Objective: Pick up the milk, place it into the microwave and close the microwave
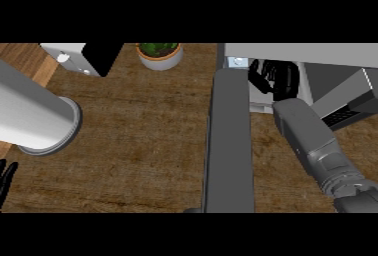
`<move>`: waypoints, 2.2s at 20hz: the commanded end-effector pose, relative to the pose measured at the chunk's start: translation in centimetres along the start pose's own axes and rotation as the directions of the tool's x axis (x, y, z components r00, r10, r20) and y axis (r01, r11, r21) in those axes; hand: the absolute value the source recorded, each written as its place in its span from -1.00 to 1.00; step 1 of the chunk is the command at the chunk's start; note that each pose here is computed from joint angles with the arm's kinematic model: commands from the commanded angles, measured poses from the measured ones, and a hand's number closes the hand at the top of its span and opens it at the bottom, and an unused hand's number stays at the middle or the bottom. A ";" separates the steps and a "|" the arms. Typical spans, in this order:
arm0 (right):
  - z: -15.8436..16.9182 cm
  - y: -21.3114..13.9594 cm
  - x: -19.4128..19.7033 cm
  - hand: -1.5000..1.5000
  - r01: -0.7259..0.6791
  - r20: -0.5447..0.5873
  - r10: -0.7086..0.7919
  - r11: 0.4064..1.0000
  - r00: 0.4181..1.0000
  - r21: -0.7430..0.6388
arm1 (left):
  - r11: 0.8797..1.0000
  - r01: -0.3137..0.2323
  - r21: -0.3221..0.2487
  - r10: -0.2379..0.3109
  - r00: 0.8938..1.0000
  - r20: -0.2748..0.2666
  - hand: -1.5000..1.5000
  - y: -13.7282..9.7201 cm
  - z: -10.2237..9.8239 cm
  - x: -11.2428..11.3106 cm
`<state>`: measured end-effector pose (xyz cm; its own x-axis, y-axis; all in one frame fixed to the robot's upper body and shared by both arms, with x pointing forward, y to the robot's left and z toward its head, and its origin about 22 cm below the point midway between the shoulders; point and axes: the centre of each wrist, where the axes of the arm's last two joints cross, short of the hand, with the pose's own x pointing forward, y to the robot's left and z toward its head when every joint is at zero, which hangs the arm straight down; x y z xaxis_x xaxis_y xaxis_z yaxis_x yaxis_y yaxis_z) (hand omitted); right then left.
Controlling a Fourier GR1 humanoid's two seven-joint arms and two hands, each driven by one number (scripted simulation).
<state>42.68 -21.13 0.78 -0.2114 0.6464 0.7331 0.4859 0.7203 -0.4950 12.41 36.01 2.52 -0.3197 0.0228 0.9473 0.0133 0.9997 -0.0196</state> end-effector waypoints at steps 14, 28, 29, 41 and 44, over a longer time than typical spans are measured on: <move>0.1 -4.2 -4.2 1.00 -0.155 -0.078 0.152 0.987 0.985 -0.036 | 0.999 -0.015 -0.028 0.015 1.000 -0.016 -1.00 -0.5 -1.1 -0.8; 0.4 -0.7 -1.1 -1.00 -0.184 -0.003 0.184 0.983 0.983 -0.024 | 0.999 -0.009 -0.035 0.009 1.000 -0.006 -1.00 -0.7 -3.4 -1.9; 0.8 -0.9 -1.8 -1.00 -0.190 0.006 0.190 0.982 0.982 -0.018 | 0.999 -0.009 -0.038 0.008 1.000 -0.014 -1.00 -0.7 -3.3 -2.1; 0.6 0.4 -0.2 -1.00 -0.167 0.006 0.167 0.986 0.986 0.030 | 0.998 -0.017 -0.060 0.015 0.999 -0.033 -1.00 0.0 -3.3 -2.9; 0.9 0.5 -0.4 -1.00 -0.148 0.001 0.148 0.987 0.989 0.059 | 0.999 -0.003 -0.043 0.003 1.000 -0.011 -1.00 0.6 -3.6 -2.3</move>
<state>42.12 -21.55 -0.24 -0.1263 0.7506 0.6485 0.4728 0.6203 -0.6259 16.31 35.99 1.13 -0.2993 0.0294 0.9537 0.0654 0.9978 -0.0102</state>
